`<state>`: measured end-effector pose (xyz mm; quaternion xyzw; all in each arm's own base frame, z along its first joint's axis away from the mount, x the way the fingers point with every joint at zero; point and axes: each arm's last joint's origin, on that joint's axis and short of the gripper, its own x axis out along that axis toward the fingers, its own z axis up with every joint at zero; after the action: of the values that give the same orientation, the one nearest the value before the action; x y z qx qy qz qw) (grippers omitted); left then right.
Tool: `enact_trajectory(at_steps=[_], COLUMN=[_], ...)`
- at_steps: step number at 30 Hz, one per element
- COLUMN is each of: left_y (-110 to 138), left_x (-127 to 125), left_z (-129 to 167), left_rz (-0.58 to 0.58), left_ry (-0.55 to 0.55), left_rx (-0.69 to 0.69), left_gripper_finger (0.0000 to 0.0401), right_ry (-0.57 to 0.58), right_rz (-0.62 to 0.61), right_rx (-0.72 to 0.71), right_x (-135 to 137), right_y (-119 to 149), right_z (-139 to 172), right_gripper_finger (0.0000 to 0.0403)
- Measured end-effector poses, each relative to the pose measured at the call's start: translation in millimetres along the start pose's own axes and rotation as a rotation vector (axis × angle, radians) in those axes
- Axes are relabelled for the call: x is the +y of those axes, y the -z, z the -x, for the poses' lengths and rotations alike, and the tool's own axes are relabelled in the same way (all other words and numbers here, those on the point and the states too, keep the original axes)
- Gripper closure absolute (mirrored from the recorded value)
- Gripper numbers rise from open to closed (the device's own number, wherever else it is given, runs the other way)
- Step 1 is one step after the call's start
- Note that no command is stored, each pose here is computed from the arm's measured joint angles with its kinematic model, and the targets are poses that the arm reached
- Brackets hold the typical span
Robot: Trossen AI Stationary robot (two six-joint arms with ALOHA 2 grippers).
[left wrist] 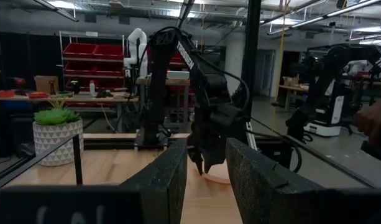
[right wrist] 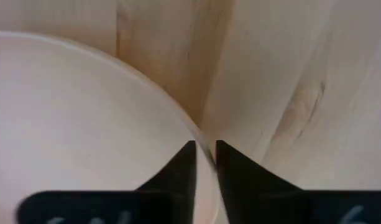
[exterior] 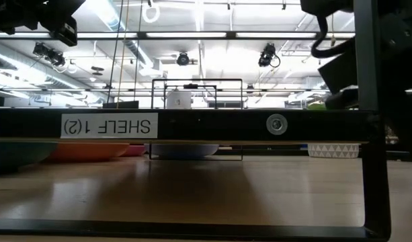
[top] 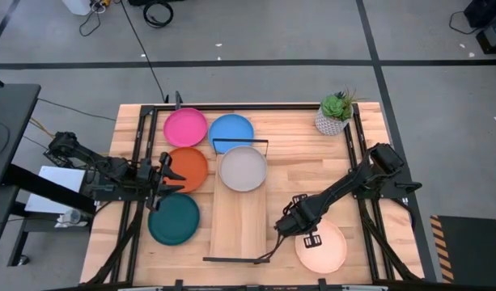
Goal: Place and stack plates onto a shelf
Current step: Stack the light orange plate on top of the gray plate on the shelf
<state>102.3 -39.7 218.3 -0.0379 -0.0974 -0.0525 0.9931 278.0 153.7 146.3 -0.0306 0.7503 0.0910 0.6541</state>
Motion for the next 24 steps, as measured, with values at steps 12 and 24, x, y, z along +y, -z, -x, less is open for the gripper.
enact_trajectory(at_steps=[12, 24], left_y=[0.1, 0.3], left_x=[0.0, 0.0], left_z=[0.0, 0.0], left_rz=[0.024, 0.056], left_ry=[0.0, 0.0], left_rx=[0.0, 0.001], left_gripper_finger=[0.0283, 0.0283], right_ry=[0.054, 0.142], right_rz=[0.1, -0.171], right_rx=[0.078, 0.04], right_x=[-8.8, -45.7], right_y=[-2.0, -16.1], right_z=[30.7, 112.8], right_gripper_finger=[0.0393, 0.0393])
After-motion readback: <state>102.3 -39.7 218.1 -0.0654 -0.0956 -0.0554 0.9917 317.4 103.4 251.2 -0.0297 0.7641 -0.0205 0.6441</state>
